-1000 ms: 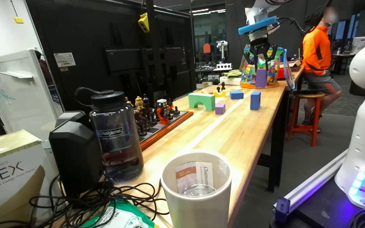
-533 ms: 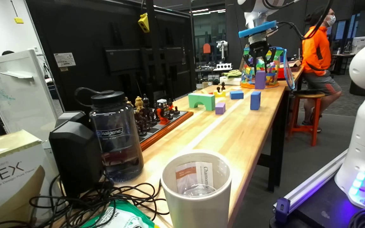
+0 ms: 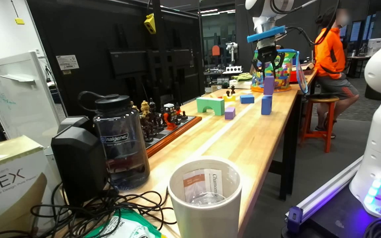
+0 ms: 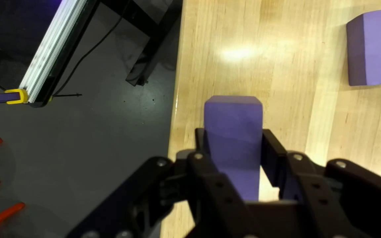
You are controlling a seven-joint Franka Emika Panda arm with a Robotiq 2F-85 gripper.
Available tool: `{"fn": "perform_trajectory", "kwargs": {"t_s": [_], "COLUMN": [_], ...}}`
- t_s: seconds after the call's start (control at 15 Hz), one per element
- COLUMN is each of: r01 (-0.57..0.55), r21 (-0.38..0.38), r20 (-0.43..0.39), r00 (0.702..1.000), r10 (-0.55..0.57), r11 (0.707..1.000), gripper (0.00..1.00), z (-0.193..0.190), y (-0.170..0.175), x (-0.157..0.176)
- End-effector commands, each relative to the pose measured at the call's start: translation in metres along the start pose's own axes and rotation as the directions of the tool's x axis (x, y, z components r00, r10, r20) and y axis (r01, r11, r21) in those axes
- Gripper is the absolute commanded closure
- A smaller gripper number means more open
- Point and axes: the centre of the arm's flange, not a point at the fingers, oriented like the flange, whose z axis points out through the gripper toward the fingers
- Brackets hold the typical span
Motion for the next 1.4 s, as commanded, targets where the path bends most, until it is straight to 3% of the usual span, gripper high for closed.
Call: {"fn": "perform_trajectory", "kwargs": {"t_s": [0.0, 1.27, 1.33], "r01": [0.014, 0.028, 0.030], "r21": [-0.009, -0.027, -0.025], "r20": [-0.017, -0.002, -0.001], "r00": [1.000, 1.000, 1.000], "r10": [-0.014, -0.028, -0.030], "r11": [1.000, 0.999, 0.999], "gripper": [0.84, 0.84, 0.58], "z": [-0.007, 0.006, 0.006], "y": [-0.003, -0.008, -0.008], "x": [0.009, 0.019, 0.018]}}
